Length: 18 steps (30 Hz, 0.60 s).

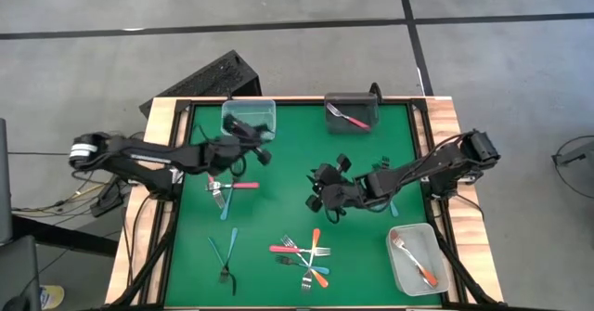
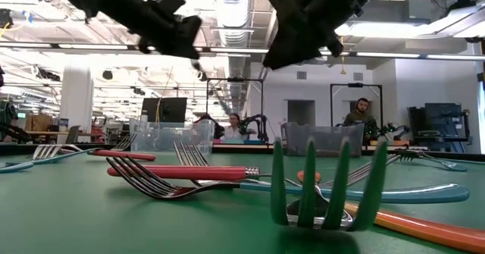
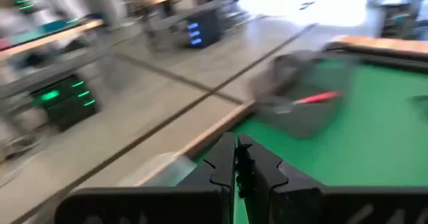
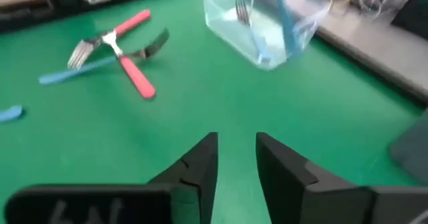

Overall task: Sort silverware by color (type)
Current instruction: Put the black fork into the transparent bin

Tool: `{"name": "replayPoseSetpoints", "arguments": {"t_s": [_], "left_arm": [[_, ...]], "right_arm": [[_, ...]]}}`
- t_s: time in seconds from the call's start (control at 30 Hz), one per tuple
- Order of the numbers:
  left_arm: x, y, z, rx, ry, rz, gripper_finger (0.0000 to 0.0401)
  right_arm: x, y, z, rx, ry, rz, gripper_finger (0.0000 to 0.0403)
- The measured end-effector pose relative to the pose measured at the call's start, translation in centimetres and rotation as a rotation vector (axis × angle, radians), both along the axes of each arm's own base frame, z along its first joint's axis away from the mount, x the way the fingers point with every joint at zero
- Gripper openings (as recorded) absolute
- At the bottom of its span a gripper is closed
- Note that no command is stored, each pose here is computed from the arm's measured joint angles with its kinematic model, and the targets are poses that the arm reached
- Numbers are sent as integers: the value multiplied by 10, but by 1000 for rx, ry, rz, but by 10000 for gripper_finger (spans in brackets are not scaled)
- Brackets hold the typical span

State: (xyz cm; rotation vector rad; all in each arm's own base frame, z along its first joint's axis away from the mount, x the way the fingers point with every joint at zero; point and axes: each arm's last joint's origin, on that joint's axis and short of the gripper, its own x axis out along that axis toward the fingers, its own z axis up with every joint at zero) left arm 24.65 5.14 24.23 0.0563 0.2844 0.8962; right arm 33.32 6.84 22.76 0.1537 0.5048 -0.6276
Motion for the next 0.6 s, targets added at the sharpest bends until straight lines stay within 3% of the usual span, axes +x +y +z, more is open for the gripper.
{"name": "replayPoseSetpoints", "arguments": {"t_s": [0.2,0.33,0.47,0.6], "left_arm": [[-55,30,1,-43,-102,208,0],[-84,49,-15,-117,-184,240,0],[-97,63,-32,-223,-220,231,1],[-100,74,-41,-229,-168,286,28]], "right_arm": [[-3,8,-8,34,41,12,139],[-4,11,-7,38,27,20,135],[-3,9,-7,52,15,5,136],[-1,3,-6,70,-3,-25,147]]}}
